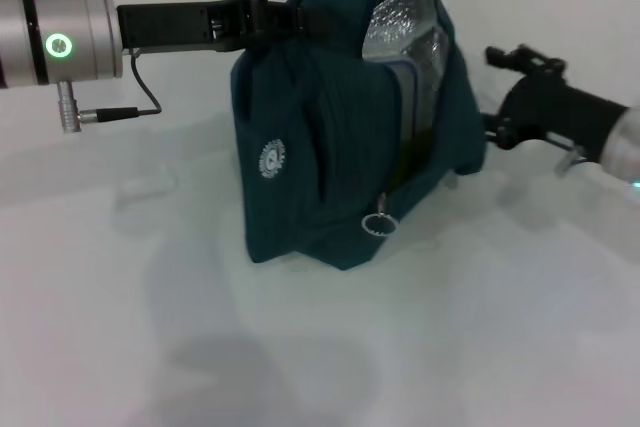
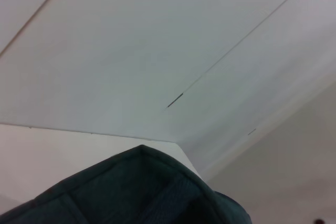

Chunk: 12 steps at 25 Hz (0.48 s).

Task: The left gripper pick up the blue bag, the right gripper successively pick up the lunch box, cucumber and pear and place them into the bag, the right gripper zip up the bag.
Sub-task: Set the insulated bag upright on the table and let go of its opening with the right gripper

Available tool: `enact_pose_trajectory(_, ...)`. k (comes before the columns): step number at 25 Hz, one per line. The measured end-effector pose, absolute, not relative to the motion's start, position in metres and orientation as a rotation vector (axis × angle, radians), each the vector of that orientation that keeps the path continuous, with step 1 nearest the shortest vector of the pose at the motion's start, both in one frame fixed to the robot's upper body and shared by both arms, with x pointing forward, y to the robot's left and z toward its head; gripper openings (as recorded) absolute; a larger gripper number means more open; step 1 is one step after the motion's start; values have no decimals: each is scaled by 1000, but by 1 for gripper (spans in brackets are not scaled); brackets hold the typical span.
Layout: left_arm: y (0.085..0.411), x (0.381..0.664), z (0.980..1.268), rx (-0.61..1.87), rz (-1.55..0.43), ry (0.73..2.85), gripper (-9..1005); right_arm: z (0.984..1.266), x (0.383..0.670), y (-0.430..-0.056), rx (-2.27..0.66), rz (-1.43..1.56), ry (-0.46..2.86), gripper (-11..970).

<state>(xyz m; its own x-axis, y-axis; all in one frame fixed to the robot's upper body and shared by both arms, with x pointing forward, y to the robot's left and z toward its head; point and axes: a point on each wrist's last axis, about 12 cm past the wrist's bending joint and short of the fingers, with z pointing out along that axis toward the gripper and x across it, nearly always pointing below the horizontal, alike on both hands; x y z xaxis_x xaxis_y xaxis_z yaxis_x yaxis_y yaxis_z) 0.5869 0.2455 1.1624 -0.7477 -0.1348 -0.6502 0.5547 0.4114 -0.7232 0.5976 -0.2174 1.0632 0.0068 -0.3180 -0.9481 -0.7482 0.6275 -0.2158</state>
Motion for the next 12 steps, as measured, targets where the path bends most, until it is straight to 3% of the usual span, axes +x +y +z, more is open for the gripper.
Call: enact_pose_trajectory(12, 251, 584, 1158, 345, -1366, 2042, 52, 1077, 616, -210, -902, 271, 1522, 812)
